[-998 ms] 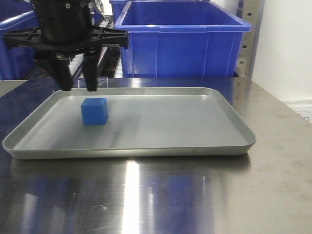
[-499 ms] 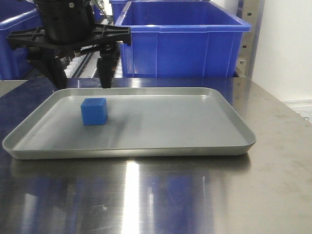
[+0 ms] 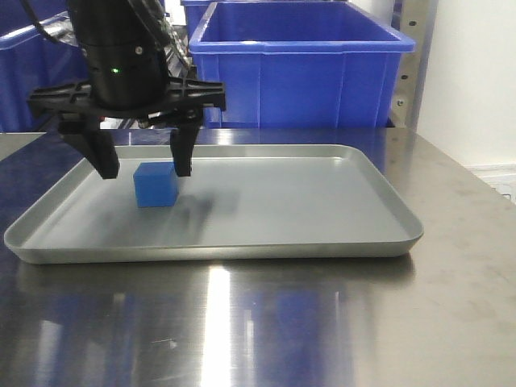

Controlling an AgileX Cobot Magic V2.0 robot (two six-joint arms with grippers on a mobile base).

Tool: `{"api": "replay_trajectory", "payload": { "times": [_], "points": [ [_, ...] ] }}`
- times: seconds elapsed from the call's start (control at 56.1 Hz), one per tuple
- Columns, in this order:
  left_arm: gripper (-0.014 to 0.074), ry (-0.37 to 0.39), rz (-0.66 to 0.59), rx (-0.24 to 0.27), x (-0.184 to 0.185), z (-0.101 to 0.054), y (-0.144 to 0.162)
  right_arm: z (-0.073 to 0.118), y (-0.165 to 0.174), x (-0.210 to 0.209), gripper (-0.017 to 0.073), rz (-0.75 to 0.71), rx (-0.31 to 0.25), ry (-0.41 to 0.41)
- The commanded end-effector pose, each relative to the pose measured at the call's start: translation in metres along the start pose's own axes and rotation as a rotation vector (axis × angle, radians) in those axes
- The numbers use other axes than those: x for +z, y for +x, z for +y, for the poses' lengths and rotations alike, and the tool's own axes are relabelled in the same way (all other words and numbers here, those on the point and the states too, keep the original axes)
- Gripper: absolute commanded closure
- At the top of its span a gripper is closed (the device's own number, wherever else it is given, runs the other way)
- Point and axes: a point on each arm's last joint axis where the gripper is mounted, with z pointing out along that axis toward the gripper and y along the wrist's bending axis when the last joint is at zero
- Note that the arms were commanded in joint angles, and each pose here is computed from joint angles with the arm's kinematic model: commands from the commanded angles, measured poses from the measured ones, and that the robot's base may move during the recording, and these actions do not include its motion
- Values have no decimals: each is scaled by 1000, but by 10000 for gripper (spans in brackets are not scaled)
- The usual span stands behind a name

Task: Sort and place red and blue blocks on shelf
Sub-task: 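Lower the left gripper over the blue cube and close on it, then lift the blue cube off the tray with the left gripper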

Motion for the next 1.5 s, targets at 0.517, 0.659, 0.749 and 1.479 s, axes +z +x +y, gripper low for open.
{"api": "replay_trajectory", "payload": {
  "times": [0.517, 0.659, 0.749, 1.479],
  "points": [
    [203, 45, -89, 5, -20, -5, -10, 0, -17, -2, 198, -109, -15, 3],
    [240, 42, -72, -3, -20, -5, -9, 0, -17, -2, 198, -109, -15, 3],
    [257, 40, -70, -3, -20, -5, -9, 0, -17, -2, 198, -109, -15, 3],
    [266, 133, -263, 91, -89, 9, -12, 0, -17, -2, 198, -109, -15, 3]
  ]
}}
